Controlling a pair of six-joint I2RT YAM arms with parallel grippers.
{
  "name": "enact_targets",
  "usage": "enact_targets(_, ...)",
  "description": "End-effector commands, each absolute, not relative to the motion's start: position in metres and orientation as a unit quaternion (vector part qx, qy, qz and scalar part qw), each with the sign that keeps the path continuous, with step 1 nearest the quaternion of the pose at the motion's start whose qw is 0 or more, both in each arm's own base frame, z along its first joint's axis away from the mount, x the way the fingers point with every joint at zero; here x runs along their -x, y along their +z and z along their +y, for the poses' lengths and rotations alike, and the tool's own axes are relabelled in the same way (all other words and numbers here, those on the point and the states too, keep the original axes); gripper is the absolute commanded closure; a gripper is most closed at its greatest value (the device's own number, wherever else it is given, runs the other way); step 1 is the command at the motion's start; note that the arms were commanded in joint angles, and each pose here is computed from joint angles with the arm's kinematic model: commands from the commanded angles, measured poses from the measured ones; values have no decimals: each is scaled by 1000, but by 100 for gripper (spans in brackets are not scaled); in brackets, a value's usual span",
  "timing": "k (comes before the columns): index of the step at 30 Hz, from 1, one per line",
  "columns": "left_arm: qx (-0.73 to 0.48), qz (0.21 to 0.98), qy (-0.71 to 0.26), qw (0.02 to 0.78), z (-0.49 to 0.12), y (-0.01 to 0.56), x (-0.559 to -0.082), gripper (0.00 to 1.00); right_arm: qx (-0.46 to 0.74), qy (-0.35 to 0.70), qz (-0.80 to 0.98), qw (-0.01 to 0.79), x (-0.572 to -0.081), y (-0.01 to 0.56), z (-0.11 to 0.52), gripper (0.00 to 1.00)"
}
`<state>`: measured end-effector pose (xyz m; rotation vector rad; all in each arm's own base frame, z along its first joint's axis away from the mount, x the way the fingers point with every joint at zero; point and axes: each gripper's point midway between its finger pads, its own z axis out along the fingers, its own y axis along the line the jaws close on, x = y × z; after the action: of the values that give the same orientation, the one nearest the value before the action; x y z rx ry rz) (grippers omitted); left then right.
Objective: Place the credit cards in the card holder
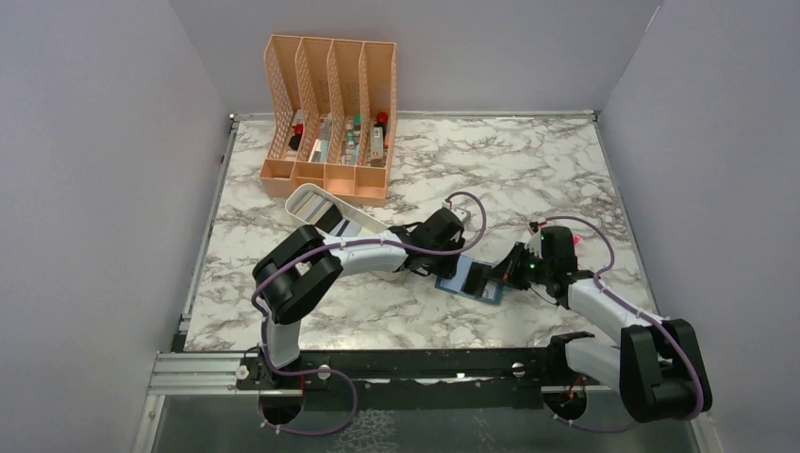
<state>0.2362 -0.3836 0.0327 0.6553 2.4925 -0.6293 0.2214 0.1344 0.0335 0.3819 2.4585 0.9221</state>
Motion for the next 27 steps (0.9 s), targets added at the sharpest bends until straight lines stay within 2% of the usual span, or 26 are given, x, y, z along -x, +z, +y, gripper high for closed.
enact_targets(1,-248,914,-235,220,-386,26,-229,60,-123,346,899,238,-219,29,138,99)
enact_targets(9,-250,909,-259,210,-393,28,-223,60,-122,351,897,241,-225,32,139,98)
enact_targets(20,-246,900,-306,188,-405,29,-210,60,-133,367,897,207,-227,26,147,92)
enact_targets(27,-239,894,-332,181,-414,35,-203,61,-136,366,899,200,-238,25,149,91)
